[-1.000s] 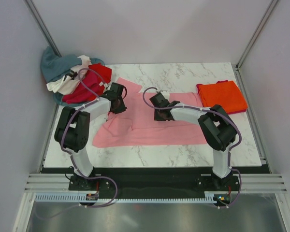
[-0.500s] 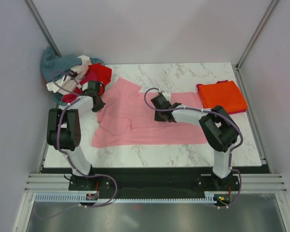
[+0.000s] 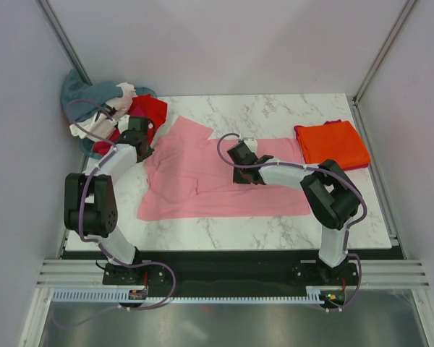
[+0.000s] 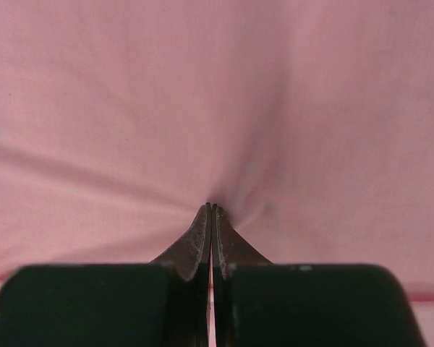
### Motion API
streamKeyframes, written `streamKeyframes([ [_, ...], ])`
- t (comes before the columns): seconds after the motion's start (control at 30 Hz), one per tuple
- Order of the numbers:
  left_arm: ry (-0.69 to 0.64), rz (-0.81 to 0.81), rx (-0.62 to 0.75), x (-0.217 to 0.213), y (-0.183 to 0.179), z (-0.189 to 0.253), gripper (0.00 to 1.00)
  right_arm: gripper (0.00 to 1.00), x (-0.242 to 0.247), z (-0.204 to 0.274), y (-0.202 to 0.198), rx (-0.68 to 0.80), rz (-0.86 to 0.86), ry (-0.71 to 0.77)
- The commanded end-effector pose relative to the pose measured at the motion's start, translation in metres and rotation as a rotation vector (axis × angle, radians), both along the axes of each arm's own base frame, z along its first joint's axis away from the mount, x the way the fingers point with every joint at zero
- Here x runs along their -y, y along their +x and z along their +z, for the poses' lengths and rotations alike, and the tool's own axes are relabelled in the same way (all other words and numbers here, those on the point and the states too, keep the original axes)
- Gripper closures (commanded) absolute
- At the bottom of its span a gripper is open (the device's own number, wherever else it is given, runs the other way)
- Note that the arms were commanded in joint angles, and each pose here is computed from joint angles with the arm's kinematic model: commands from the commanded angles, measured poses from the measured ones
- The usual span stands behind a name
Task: Fold and stack the t-shirts
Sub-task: Fold the tshirt
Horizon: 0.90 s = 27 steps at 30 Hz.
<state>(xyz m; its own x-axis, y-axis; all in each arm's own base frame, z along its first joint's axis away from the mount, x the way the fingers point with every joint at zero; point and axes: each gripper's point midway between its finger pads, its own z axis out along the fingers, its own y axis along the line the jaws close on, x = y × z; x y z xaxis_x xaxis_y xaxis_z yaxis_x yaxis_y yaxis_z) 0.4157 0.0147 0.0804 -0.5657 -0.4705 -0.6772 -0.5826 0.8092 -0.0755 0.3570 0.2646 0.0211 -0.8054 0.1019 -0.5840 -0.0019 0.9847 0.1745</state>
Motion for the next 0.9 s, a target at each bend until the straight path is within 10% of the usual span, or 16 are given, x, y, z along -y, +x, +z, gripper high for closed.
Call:
streamKeyframes([
  [0.0,-0.002,-0.049,0.082,0.016,0.003,0.03,0.76,1.0,0.008,0.015,-0.002,0.015,-0.012,-0.01],
  [0.87,-0.201,0.073,-0.062,0.017,-0.081,-0.052,0.83,1.0,0.003,0.031,-0.001,0.038,-0.012,0.031],
])
